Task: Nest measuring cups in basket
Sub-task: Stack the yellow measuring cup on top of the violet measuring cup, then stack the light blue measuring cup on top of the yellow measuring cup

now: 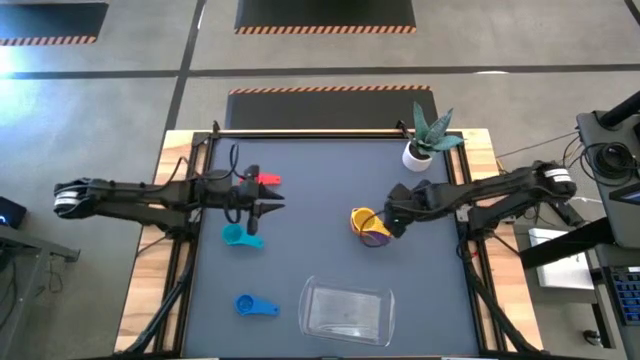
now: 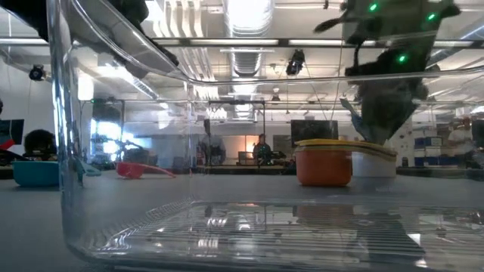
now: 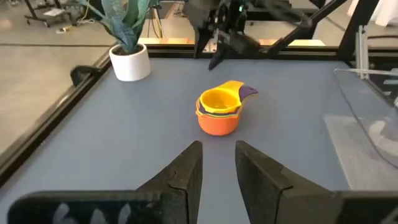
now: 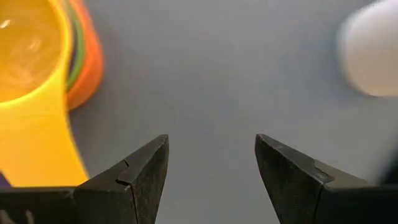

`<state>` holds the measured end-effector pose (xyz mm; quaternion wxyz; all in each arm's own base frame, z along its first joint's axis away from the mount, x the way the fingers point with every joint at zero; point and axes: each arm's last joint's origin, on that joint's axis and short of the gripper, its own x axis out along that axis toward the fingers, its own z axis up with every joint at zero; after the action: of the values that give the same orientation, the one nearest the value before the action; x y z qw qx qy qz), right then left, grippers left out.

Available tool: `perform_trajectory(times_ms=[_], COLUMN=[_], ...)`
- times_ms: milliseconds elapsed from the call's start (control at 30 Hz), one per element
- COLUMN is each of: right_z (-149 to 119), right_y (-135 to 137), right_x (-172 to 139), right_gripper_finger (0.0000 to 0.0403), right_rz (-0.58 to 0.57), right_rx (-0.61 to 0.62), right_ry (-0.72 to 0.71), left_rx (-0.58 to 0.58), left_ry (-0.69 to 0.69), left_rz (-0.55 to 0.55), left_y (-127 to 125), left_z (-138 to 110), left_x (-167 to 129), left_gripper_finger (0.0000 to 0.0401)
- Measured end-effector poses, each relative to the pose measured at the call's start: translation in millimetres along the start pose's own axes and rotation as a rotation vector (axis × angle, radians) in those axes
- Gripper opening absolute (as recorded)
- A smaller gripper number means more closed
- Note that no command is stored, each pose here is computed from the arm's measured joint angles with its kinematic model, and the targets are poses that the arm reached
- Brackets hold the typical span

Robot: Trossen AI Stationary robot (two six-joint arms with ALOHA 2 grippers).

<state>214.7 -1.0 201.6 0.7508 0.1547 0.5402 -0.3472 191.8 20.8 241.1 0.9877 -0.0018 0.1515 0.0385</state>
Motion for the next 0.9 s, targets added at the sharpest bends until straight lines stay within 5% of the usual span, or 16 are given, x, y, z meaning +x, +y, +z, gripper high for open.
perform_trajectory(times_ms=[267,533,900], right_z=[9.1,10.0,8.2], right_y=[28.5,46.2,38.7], right_x=[28.3,21.4,-8.3], right_gripper_finger=[0.0226,0.0226,0.0226], right_rz=[0.123,0.207,0.257], right_rx=[-0.053,-0.062,-0.035], right_ry=[0.109,0.150,0.087], left_rx=[-0.041,-0.057,-0.140], left_ry=[0.020,0.064,0.292], left_rz=[0.000,0.002,0.237], left_y=[-0.3,-0.3,12.8], left_z=[-8.2,-12.6,-23.8], left_x=[-4.0,-3.9,-7.0], left_gripper_finger=[0.0077,0.0077,0.0077])
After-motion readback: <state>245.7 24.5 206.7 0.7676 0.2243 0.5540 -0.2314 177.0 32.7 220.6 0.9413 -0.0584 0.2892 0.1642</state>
